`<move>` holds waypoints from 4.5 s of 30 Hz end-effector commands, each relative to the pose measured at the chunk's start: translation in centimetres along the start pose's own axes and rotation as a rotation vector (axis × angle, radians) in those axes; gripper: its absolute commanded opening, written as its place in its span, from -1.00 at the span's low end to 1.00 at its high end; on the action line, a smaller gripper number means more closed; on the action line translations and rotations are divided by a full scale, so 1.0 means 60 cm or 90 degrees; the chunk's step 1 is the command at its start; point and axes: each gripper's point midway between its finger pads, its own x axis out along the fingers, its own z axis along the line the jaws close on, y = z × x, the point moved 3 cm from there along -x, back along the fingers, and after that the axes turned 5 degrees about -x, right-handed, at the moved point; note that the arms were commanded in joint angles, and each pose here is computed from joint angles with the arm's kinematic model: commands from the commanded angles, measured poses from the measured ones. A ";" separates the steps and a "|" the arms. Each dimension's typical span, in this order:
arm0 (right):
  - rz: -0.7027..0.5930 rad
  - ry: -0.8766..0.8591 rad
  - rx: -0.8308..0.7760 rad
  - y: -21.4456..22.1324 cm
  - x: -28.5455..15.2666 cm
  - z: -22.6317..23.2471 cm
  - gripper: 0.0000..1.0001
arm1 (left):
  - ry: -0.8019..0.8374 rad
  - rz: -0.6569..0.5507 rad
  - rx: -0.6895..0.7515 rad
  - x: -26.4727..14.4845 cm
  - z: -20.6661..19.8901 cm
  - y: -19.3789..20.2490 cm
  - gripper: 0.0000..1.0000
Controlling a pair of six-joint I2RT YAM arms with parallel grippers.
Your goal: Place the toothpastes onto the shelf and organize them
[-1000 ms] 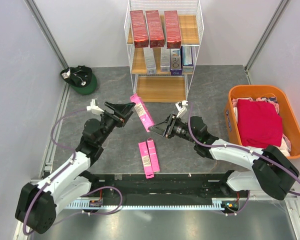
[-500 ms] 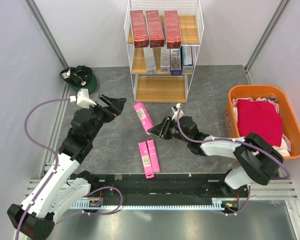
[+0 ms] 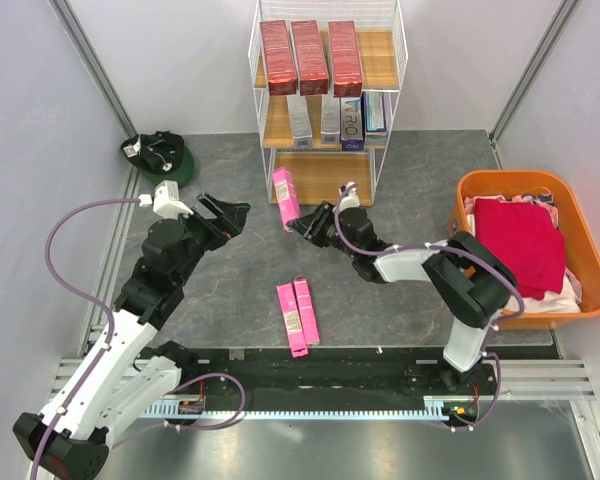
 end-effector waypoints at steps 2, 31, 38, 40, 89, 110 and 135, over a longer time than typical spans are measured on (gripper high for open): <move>-0.095 -0.031 0.060 -0.047 0.067 0.017 -0.63 | 0.009 -0.044 0.026 -0.015 -0.016 -0.035 0.91; -0.142 0.120 0.167 -0.080 0.221 -0.134 0.51 | 0.036 -0.033 0.019 -0.018 -0.023 -0.028 0.90; -0.141 0.234 0.135 -0.060 0.167 -0.168 0.94 | 0.046 -0.016 0.017 -0.010 -0.025 -0.018 0.89; -0.134 0.233 0.134 -0.052 0.158 -0.171 0.96 | 0.047 -0.008 0.018 -0.008 -0.025 -0.014 0.89; -0.038 0.155 -0.164 -0.071 -0.203 0.001 0.96 | -0.100 0.442 -0.070 -0.020 0.165 0.329 0.51; -0.042 0.181 -0.152 -0.080 -0.216 -0.025 0.96 | -0.201 0.525 0.007 0.013 0.203 0.443 0.31; -0.002 0.144 -0.159 -0.066 -0.214 -0.013 0.96 | -0.078 0.431 0.012 0.030 0.091 0.349 -0.62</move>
